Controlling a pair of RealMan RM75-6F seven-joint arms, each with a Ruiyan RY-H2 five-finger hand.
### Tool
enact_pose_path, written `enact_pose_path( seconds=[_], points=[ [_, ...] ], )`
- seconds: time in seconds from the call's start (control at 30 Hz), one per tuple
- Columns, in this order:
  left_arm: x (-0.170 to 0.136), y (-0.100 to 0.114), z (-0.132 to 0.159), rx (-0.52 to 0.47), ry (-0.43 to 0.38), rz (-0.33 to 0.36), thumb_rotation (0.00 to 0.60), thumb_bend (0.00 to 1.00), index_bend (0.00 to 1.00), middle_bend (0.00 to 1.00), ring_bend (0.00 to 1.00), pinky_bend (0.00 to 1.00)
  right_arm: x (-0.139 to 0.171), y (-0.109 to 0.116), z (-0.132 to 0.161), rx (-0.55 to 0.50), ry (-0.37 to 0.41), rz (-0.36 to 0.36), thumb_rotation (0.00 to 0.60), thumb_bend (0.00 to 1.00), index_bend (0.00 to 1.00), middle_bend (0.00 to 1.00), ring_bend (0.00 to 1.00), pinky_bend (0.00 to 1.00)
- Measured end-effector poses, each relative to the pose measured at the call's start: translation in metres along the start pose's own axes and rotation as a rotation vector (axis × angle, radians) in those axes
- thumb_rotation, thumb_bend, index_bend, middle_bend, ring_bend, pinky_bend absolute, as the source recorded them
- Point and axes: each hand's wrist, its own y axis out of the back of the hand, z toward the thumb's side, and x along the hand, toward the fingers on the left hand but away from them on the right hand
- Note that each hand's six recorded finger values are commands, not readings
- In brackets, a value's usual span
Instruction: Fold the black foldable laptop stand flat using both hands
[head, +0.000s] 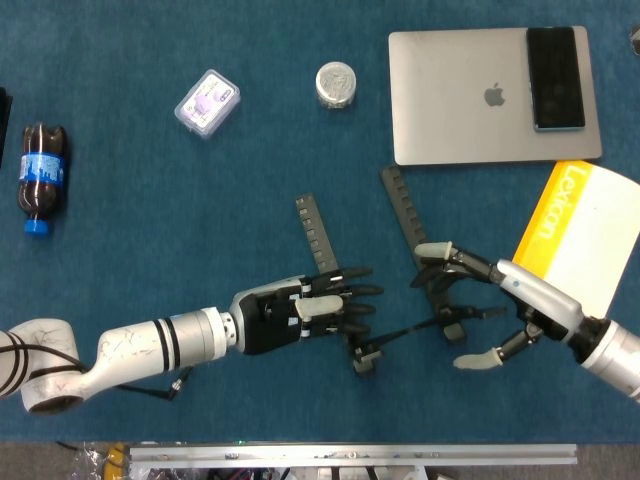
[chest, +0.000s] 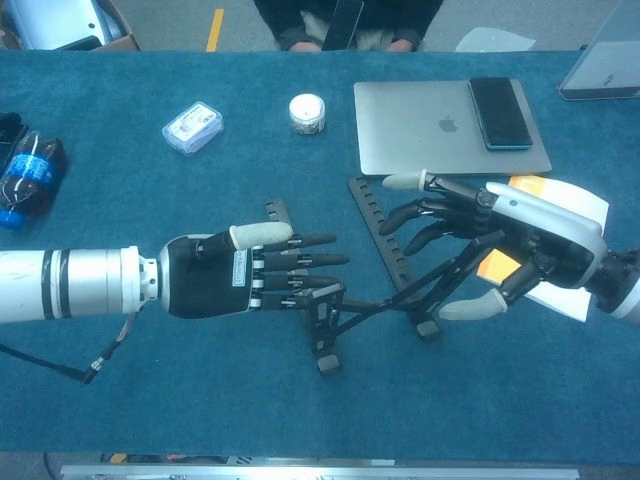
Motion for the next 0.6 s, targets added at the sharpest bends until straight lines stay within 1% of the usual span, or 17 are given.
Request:
enact_pose_path(
  seconds=[0.3,0.6],
  points=[
    [-0.0007,0.0027,-0.0081,-0.049,0.020,0.010,0.530,0.26,0.00,0.07,0.06,0.11,0.0007,0.0026,-0.0026,-0.004,-0.003,-0.008,0.600,0.05,0.11,0.29,0.12,0.28],
    [-0.0018,0.0031,-0.0101,-0.058,0.037,0.017,0.529,0.26,0.00,0.07,0.05,0.11,0.0004,0.0042,-0.0035,-0.007,0.000,-0.013,0.600,0.05,0.11,0.29,0.12,0.28]
  ],
)
